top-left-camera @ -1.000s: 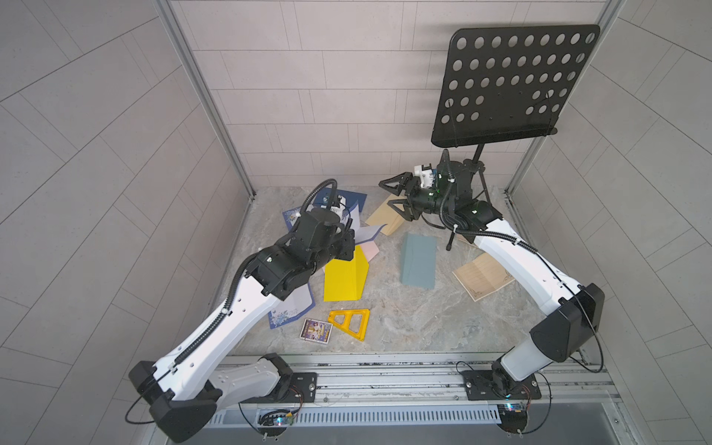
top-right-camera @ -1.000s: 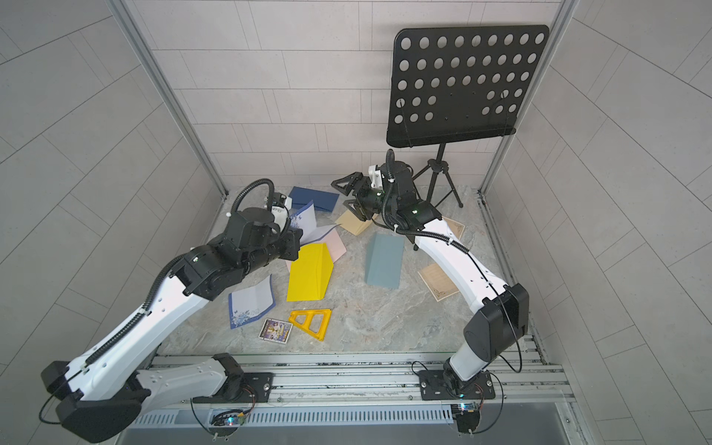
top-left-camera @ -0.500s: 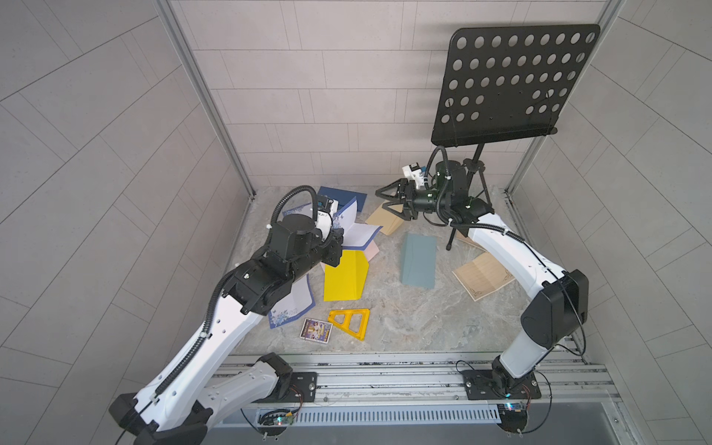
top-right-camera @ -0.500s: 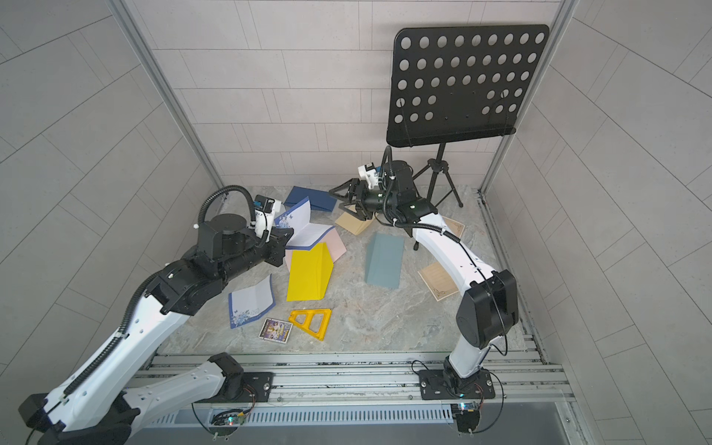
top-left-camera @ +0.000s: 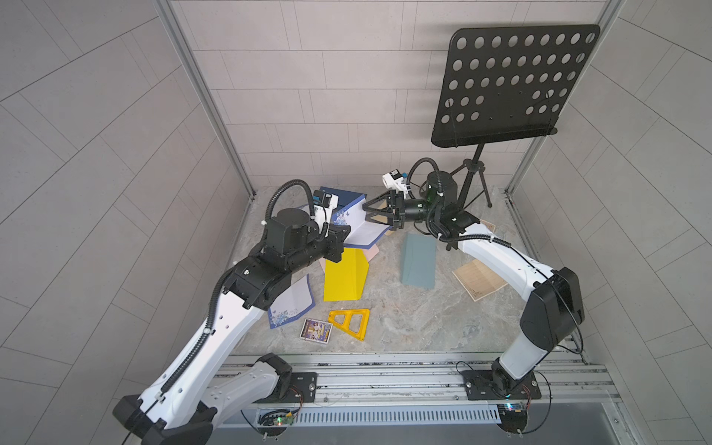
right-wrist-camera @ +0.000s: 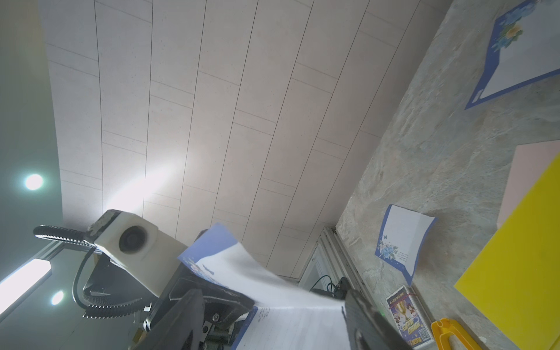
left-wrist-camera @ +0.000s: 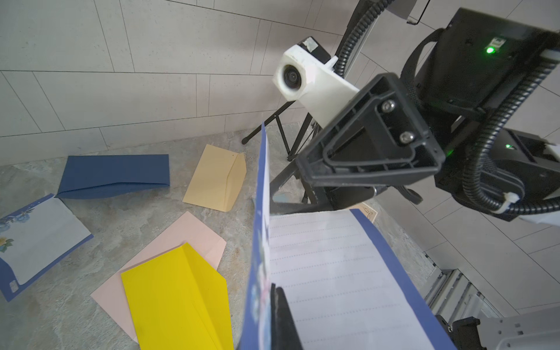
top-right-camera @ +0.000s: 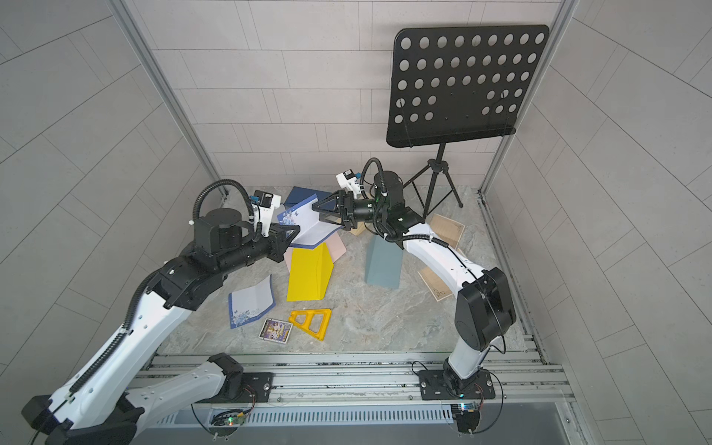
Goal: Take the letter paper out of the envelope
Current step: Unfold the letter paper.
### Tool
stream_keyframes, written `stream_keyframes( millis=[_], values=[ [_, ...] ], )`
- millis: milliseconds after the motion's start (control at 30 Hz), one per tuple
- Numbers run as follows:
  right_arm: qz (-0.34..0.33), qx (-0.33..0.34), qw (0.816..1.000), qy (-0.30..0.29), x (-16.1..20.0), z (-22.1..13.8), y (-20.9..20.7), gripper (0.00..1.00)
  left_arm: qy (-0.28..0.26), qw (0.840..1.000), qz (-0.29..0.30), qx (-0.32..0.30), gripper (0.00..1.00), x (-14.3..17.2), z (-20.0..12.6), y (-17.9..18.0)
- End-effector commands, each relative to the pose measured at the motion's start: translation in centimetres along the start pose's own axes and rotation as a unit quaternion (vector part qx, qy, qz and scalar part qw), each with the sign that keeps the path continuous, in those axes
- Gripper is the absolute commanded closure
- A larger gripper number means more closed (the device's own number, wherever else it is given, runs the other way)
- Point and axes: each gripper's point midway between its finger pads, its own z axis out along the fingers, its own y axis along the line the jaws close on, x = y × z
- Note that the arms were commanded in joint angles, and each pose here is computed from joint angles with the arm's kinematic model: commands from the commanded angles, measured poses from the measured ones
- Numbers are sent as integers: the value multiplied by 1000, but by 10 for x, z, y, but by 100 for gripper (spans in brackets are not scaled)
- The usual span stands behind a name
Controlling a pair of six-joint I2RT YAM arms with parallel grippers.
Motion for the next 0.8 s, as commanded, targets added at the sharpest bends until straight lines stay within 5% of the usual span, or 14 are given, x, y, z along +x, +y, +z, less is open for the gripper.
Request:
stream_keyframes(
  millis=[0, 767],
  values=[
    [-14, -18, 1000, 16, 5, 1, 11, 24, -33, 999, -10, 15, 100, -23, -6, -7],
    [-43, 27, 999, 12, -4, -19, -1, 24, -38, 997, -49, 46, 100, -34, -7, -15]
  ],
)
